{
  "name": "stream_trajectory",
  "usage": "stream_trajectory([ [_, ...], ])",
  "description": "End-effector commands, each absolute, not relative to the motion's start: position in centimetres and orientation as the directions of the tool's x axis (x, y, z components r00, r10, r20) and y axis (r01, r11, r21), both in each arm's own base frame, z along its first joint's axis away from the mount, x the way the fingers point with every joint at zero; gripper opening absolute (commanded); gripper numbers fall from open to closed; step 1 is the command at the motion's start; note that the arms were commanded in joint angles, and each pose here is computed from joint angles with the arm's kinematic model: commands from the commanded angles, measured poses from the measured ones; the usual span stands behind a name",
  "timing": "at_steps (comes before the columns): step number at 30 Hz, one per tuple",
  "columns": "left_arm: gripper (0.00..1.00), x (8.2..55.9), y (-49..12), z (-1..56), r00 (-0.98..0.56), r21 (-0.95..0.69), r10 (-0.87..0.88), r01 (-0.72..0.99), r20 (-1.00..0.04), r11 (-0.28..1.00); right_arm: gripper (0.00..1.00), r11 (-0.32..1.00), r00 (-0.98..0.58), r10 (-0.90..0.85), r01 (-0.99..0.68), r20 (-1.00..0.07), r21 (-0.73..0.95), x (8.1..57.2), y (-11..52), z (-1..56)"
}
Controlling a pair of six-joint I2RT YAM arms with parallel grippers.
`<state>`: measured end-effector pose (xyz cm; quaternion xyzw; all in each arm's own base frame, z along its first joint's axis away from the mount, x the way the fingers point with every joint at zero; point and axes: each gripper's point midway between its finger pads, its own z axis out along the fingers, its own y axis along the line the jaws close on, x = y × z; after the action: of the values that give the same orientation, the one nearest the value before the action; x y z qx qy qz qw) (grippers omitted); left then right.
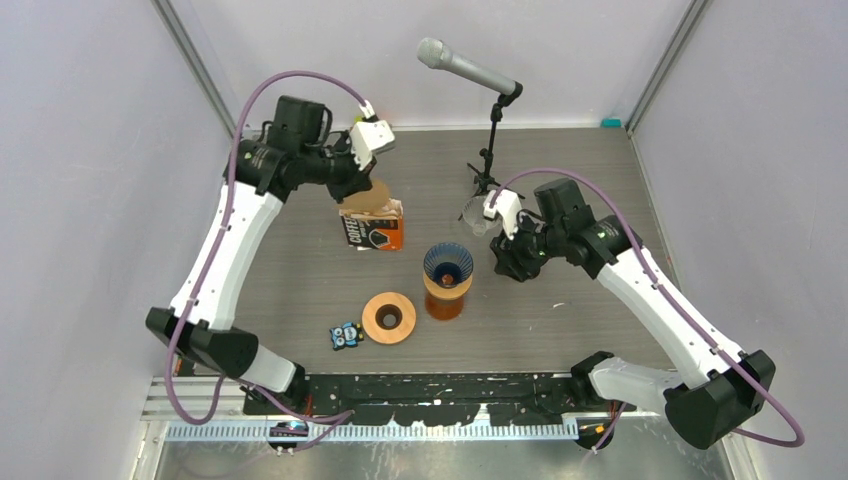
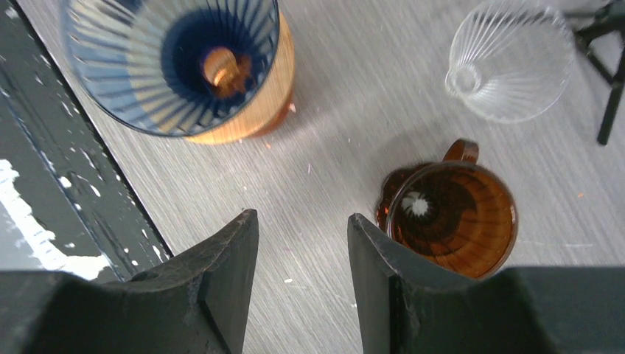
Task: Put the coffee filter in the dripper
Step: Pick up the coffee filter from the coffee filter holder.
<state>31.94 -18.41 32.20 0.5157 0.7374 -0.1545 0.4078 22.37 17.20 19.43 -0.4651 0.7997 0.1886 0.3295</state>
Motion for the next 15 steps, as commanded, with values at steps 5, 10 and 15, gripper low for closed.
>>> stream_trajectory([
  [5, 0.0, 26.9, -20.6, 37.6, -0.009, 0.158, 0.46, 0.933, -0.888, 0.323, 0.54, 0.429, -0.245, -0.466, -0.903, -0.85, 0.025, 22.7, 20.6, 28.6],
  [10, 0.0, 23.0, -22.7, 39.7, 0.033, 0.09, 0.31, 0.981, -0.95, 0.17, 0.54, 0.328, -0.193, -0.377, -0.943, -0.906, 0.065, 21.6, 22.7, 32.5],
  [15, 0.0, 20.0, -24.8, 40.8, -0.012, -0.005, 0.21, 0.999, -0.978, 0.034, 0.53, 0.227, -0.156, -0.292, -0.97, -0.944, 0.09, 20.5, 24.2, 34.9],
])
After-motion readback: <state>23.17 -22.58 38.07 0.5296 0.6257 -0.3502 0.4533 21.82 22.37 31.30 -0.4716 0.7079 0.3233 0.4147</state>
